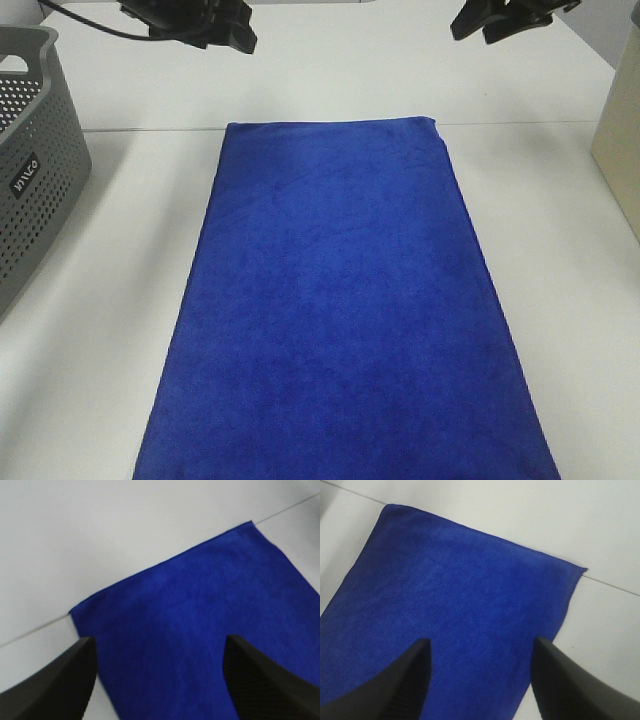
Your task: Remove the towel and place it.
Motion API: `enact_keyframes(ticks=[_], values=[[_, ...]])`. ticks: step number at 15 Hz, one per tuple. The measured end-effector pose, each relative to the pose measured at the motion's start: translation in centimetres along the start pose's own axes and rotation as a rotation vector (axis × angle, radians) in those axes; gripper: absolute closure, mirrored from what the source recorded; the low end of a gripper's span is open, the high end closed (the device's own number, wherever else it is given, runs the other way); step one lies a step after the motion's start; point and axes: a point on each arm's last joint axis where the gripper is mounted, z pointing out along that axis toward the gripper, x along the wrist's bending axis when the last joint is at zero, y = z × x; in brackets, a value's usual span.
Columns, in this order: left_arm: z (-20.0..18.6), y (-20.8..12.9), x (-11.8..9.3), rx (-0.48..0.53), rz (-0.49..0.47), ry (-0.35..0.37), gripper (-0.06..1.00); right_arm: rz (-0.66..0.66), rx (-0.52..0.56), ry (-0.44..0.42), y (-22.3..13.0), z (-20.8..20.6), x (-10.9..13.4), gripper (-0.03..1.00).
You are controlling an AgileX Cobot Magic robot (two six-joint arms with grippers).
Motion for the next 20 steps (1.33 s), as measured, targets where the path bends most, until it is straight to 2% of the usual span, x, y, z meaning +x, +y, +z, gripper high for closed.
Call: enact_keyframes(ticks=[1, 2, 5, 6, 8, 10, 12, 13, 16, 17, 18, 20], values=[[-1.9, 0.2, 0.0, 0.072, -0.015, 0.049, 0.29, 0.012, -0.006, -0.019, 0.2, -0.9, 0.3, 0.37], [-3.0, 0.4, 0.0, 0.092, -0.023, 0.075, 0.29, 0.043, -0.027, -0.068, 0.7, -3.2, 0.9, 0.37], [-8.9, 0.7, 1.0, 0.242, -0.114, 0.337, 0.29, 0.117, -0.101, -0.264, 1.4, -9.9, 2.5, 0.37], [-10.9, 0.7, 2.0, 0.271, -0.151, 0.429, 0.29, 0.132, -0.127, -0.323, 1.4, -12.0, 3.1, 0.37], [-14.4, 0.9, 4.2, 0.252, -0.205, 0.526, 0.29, 0.14, -0.134, -0.411, 0.7, -15.0, 4.0, 0.37], [-16.8, 0.8, 6.4, 0.225, -0.264, 0.538, 0.29, 0.138, -0.101, -0.455, -0.7, -16.7, 4.9, 0.37], [-19.2, 0.2, 7.0, 0.216, -0.302, 0.509, 0.29, 0.15, -0.053, -0.452, -2.9, -18.0, 6.2, 0.37], [-22.0, -1.5, 6.8, 0.233, -0.327, 0.514, 0.29, 0.165, 0.005, -0.444, -6.2, -19.3, 7.9, 0.37], [-27.5, -6.2, 5.9, 0.279, -0.393, 0.556, 0.29, 0.16, 0.027, -0.473, -11.7, -22.7, 11.0, 0.37], [-28.0, -7.1, 5.7, 0.292, -0.404, 0.56, 0.29, 0.162, 0.034, -0.474, -14.1, -23.5, 12.2, 0.37], [-29.7, -8.5, 5.0, 0.284, -0.417, 0.572, 0.29, 0.16, 0.013, -0.478, -16.5, -24.8, 13.7, 0.37], [-33.2, -11.1, 2.5, 0.207, -0.41, 0.598, 0.29, 0.168, -0.031, -0.483, -20.9, -26.5, 16.0, 0.37]])
